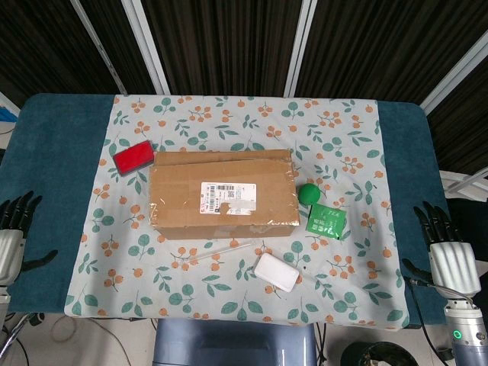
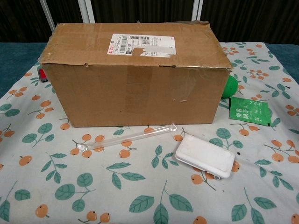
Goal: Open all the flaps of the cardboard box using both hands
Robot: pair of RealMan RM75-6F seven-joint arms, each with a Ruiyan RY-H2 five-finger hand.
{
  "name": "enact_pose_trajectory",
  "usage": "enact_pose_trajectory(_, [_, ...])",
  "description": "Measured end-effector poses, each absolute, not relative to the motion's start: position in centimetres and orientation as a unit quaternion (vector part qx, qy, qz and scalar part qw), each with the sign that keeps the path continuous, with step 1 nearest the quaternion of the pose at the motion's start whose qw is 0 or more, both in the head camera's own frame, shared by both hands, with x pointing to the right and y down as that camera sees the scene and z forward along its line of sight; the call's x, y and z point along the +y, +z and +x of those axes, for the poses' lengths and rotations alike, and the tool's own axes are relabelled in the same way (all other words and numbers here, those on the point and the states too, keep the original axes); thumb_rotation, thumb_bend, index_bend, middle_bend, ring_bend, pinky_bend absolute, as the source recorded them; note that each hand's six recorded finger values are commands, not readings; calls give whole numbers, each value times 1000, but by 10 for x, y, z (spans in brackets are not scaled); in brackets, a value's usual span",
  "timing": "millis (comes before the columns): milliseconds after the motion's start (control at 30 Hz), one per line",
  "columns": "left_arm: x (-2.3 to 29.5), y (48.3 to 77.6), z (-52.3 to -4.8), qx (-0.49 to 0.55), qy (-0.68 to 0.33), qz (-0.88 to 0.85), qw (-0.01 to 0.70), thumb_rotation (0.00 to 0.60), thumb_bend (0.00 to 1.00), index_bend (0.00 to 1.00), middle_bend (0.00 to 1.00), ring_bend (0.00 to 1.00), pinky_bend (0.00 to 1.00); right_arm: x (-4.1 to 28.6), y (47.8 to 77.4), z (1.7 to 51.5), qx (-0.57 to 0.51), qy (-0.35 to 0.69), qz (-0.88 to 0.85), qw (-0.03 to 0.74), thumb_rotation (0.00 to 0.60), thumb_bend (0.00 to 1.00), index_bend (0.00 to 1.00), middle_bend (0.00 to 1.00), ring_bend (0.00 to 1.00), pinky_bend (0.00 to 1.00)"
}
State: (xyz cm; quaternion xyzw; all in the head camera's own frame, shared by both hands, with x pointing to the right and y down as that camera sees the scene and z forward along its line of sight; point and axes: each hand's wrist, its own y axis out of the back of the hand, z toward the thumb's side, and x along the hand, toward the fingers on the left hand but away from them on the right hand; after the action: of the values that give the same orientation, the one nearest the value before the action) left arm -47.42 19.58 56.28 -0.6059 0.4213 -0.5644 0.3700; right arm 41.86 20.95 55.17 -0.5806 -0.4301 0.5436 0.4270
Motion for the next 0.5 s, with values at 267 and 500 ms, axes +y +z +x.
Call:
enact_pose_trajectory(267, [196,563,-474,422,-565,-606,369,600,36,0,0,0,0,210,552,419,-430,544,-581,426,600,153,0,0,0,228])
enact_pose_trajectory(500, [196,563,-474,420,-565,-606,371,600,35,0,0,0,0,209,552,417,-430,543,-582,427,600,156,0,0,0,228])
